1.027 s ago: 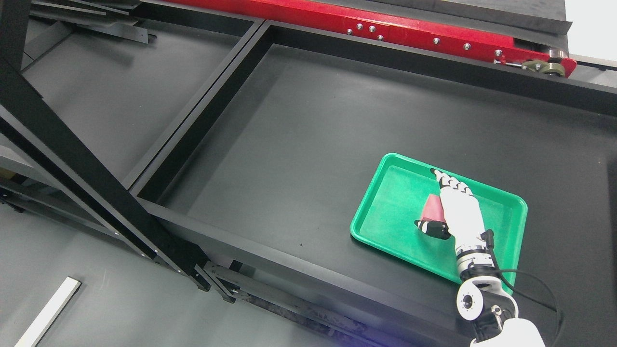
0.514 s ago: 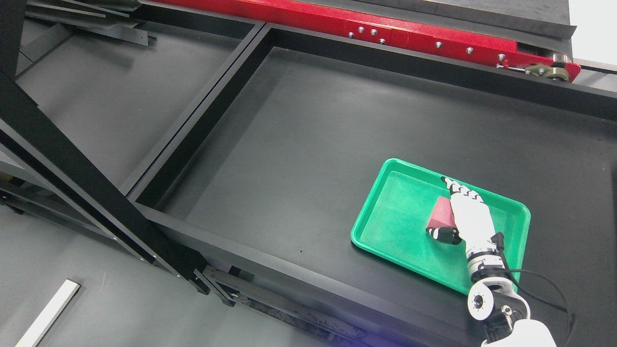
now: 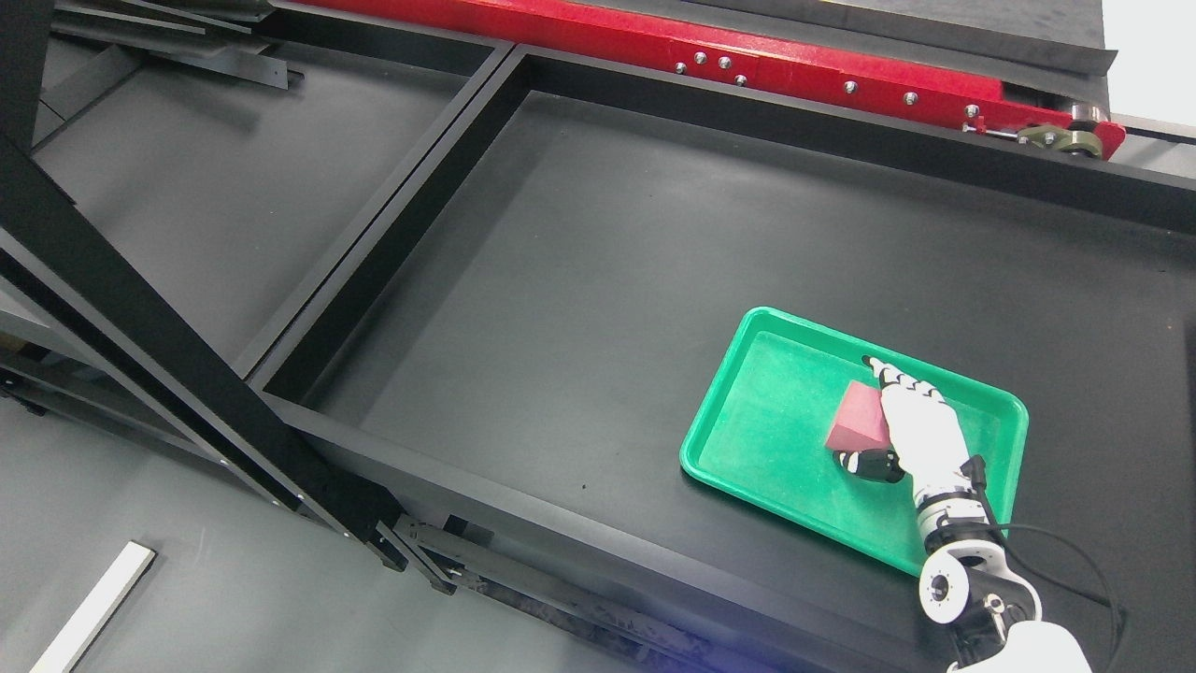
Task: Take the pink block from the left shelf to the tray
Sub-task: 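Close the right hand fingers around the pink cube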
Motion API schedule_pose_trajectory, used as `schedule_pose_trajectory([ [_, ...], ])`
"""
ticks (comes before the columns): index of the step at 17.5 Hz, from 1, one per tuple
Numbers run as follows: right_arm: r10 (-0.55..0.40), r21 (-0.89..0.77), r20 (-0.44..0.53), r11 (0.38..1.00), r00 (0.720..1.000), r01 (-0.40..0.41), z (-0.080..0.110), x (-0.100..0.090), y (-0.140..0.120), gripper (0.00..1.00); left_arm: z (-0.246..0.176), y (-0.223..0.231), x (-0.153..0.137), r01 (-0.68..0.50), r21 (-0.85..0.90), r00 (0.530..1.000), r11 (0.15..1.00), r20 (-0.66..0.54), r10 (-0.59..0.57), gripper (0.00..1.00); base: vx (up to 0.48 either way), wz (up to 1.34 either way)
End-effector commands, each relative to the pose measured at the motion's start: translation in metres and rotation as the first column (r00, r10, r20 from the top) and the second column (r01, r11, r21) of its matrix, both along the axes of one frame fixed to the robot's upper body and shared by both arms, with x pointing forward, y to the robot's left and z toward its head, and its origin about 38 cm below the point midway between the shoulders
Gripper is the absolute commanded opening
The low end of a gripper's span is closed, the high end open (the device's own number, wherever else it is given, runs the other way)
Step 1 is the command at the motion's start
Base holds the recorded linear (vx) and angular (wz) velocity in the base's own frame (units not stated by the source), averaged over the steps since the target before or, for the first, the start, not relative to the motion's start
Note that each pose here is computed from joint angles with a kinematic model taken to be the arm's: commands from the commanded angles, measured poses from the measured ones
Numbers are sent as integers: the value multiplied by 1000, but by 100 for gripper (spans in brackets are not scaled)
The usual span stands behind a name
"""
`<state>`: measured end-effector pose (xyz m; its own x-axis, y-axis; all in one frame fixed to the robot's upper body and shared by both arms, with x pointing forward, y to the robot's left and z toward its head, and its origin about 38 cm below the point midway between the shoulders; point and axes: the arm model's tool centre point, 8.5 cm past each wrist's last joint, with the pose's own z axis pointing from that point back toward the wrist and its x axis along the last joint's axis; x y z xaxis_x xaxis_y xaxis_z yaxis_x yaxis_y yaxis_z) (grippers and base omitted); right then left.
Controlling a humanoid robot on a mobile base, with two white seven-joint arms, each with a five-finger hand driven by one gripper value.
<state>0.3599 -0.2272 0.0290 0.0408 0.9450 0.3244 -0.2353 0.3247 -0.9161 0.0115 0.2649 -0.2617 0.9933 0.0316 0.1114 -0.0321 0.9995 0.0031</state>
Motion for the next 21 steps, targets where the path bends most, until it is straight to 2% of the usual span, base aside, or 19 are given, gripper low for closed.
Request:
schedule_pose_trajectory([
  [1, -2, -21, -48, 1000, 999, 1, -17, -11, -6, 87, 2, 11, 21, 5, 19, 999, 1000, 41, -5, 100, 0, 0],
  [4, 2, -22, -39, 1000, 999, -3, -16, -10, -6, 75, 2, 11, 21, 5, 19, 999, 1000, 41, -5, 100, 0, 0],
  [7, -1, -22, -47, 1000, 999, 0, -20, -10, -7, 56, 2, 11, 21, 5, 19, 999, 1000, 41, -5, 100, 0, 0],
  [10, 9, -17, -41, 1000, 999, -10, -19, -10, -7, 28, 2, 11, 21, 5, 19, 999, 1000, 41, -5, 100, 0, 0],
  [12, 52, -10, -19, 999, 998, -52, -17, -10, -5, 2, 2, 11, 21, 5, 19, 999, 1000, 41, -5, 100, 0, 0],
  [14, 63, 2, 19, 998, 998, -63, -11, -8, -10, 1, 2, 11, 21, 5, 19, 999, 1000, 41, -5, 100, 0, 0],
  [16, 73, 17, 112, 997, 991, -76, 0, -5, -16, 3, 2, 11, 21, 5, 19, 999, 1000, 41, -5, 100, 0, 0],
  [18, 76, 25, 223, 996, 972, -83, 12, -4, -21, 4, 2, 11, 21, 5, 19, 999, 1000, 41, -5, 100, 0, 0],
  [21, 76, 45, 384, 994, 920, -101, 29, -8, -25, 4, 2, 11, 21, 5, 19, 999, 1000, 41, -5, 100, 0, 0],
])
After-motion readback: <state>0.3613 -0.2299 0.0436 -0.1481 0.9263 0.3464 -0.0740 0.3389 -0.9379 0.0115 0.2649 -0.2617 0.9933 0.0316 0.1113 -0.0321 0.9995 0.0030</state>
